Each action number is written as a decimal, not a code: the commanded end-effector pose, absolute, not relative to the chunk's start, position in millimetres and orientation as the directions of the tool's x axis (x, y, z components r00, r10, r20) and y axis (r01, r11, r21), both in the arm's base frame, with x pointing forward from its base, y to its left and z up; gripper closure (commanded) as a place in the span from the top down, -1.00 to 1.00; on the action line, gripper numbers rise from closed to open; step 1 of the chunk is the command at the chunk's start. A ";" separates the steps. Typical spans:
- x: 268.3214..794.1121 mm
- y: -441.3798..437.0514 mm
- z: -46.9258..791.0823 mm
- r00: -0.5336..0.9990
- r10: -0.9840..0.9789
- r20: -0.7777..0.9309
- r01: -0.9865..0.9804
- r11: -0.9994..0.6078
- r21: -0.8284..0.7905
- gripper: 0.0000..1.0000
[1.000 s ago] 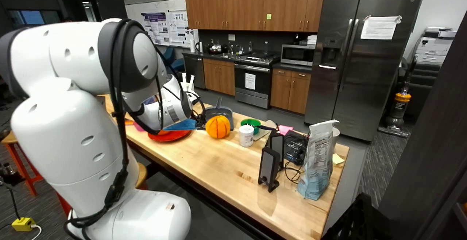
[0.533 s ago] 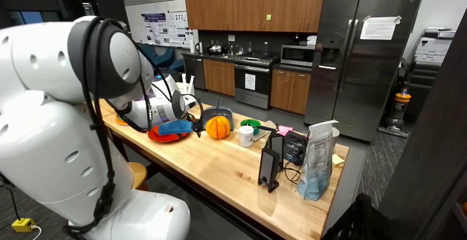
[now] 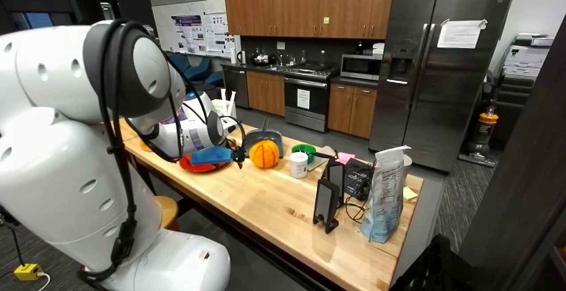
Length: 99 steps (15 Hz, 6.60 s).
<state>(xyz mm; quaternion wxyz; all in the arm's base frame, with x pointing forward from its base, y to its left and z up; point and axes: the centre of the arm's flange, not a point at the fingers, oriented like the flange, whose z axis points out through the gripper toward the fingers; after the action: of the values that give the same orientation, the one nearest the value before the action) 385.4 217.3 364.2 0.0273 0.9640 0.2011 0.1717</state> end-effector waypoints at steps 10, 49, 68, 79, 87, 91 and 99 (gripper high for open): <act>382.7 219.4 359.4 0.904 0.290 0.315 0.253 -0.955 0.152 1.00; 380.5 219.1 352.6 0.953 0.122 0.277 0.075 -0.982 0.173 1.00; 384.1 224.3 353.8 0.937 0.069 0.343 0.029 -0.992 0.120 1.00; 384.9 224.1 355.4 0.927 0.083 0.365 0.044 -0.992 0.115 1.00; 383.8 225.7 358.3 0.932 0.086 0.351 0.050 -0.992 0.112 1.00; 380.0 225.6 381.2 0.916 0.099 0.390 0.064 -0.993 0.102 1.00; 401.1 219.5 447.5 0.843 0.059 0.535 0.023 -0.997 0.073 1.00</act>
<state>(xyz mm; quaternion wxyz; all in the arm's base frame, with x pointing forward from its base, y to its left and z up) 392.8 229.8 430.8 0.0323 0.9651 0.0268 0.2584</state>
